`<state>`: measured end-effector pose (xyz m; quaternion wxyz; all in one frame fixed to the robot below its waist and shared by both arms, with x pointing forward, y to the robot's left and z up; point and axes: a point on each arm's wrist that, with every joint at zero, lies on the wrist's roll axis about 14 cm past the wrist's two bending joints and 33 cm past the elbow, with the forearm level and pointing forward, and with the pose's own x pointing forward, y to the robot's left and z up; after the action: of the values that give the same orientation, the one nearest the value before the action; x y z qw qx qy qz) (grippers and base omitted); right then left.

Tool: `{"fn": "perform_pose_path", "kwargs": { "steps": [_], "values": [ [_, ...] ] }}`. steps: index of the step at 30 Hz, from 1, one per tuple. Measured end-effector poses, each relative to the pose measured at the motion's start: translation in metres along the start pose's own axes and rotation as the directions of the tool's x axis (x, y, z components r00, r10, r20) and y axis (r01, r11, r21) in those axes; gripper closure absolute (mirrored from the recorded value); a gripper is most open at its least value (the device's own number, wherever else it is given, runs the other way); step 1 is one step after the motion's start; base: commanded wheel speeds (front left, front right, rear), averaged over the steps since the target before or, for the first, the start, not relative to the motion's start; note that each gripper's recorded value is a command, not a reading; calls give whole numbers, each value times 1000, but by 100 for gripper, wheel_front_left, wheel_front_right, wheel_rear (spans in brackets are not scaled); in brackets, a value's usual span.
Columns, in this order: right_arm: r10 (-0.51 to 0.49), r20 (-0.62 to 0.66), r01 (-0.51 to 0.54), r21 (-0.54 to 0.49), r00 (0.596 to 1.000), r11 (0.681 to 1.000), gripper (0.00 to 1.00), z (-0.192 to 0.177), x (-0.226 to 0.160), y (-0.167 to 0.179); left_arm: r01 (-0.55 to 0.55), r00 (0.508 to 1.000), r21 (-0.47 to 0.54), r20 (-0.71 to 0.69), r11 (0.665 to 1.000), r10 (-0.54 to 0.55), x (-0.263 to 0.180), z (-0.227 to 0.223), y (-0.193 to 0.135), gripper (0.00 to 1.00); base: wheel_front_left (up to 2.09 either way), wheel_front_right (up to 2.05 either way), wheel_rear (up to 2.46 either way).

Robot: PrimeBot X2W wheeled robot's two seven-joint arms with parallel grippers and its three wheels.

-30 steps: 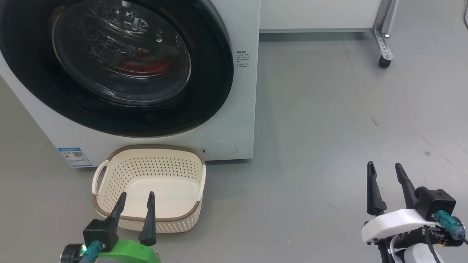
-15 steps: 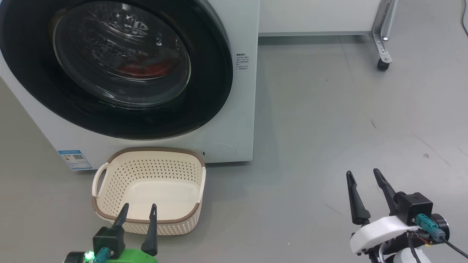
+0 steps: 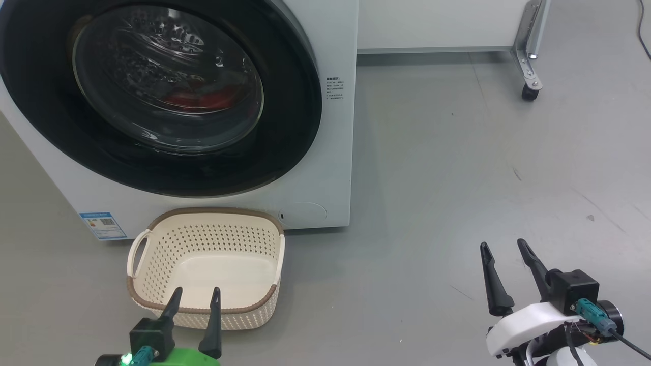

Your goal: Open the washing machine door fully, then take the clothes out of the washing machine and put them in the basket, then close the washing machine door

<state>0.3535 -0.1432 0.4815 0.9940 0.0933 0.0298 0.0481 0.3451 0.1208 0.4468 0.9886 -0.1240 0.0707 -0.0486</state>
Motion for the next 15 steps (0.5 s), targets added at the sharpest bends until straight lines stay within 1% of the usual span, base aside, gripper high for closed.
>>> {"fn": "perform_pose_path", "kwargs": {
  "steps": [15],
  "values": [
    [-4, -9, 4, 4, 1000, 1000, 0, -3, 0, -1, 2, 1000, -12, -12, 1000, -2, 0, -4, -2, 0, 0, 0, 0]
  ]
}}
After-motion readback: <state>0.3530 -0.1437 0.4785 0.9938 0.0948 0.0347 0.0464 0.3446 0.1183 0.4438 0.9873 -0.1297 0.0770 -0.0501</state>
